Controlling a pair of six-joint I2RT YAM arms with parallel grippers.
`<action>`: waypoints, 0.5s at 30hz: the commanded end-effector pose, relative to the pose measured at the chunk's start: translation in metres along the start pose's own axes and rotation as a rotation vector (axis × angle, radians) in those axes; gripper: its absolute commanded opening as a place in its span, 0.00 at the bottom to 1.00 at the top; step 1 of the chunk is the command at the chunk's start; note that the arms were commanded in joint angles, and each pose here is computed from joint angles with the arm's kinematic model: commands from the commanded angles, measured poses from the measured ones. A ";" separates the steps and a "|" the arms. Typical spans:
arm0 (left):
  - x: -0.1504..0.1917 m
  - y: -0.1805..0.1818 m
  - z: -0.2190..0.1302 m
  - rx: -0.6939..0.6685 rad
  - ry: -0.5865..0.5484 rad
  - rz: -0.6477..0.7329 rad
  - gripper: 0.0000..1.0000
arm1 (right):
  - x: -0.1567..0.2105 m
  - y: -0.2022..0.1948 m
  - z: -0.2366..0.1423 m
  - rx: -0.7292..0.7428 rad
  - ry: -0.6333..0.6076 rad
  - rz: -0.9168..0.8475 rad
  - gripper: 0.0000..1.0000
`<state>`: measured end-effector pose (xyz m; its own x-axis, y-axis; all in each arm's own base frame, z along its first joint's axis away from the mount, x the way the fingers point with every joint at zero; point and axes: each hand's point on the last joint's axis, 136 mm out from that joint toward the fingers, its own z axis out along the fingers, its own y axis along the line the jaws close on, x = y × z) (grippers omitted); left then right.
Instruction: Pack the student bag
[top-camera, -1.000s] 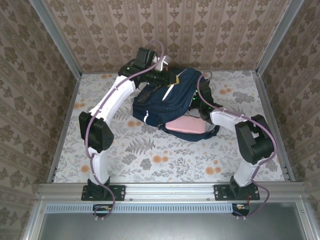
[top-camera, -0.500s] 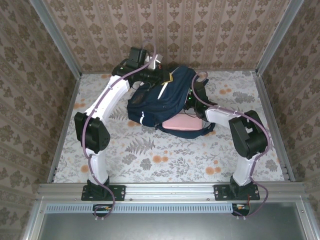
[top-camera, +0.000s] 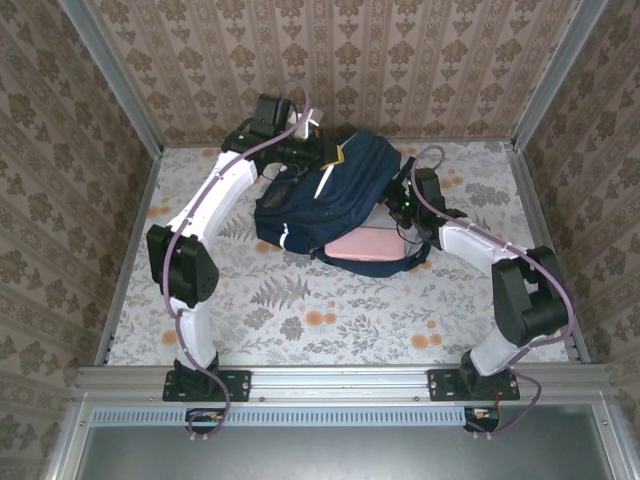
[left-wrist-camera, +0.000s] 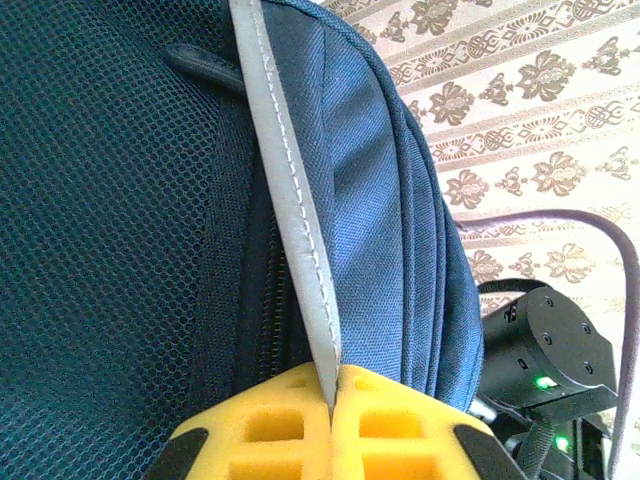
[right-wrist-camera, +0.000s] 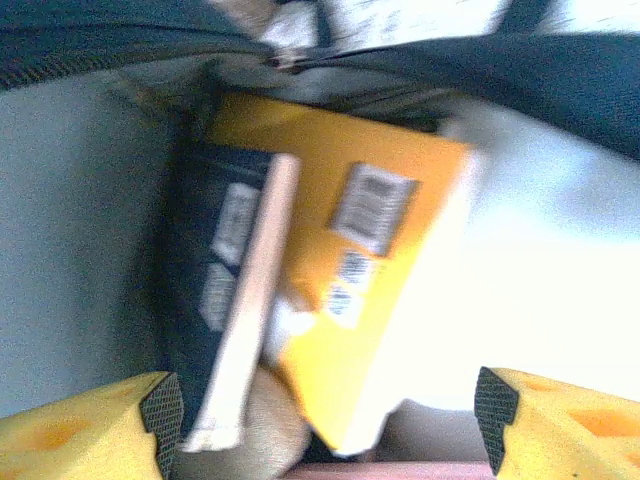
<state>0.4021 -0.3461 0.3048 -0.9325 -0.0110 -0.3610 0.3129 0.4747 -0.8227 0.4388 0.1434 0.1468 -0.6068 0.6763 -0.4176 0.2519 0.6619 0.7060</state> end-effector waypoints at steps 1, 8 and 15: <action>0.005 -0.057 -0.031 0.081 -0.060 0.169 0.00 | -0.022 -0.048 -0.037 0.242 -0.135 -0.089 0.78; 0.044 -0.030 0.014 0.008 0.041 0.182 0.02 | -0.044 -0.105 -0.076 0.404 -0.212 -0.106 0.78; 0.071 0.006 0.066 -0.111 0.145 0.197 0.06 | -0.030 -0.130 -0.053 0.355 -0.067 -0.049 0.78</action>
<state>0.3543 -0.3893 0.2510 -0.8987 0.1577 -0.4093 0.4238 0.5528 -0.7175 0.3852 0.0063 0.1158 -0.4877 0.6796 -0.5480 0.5179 0.7305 0.4451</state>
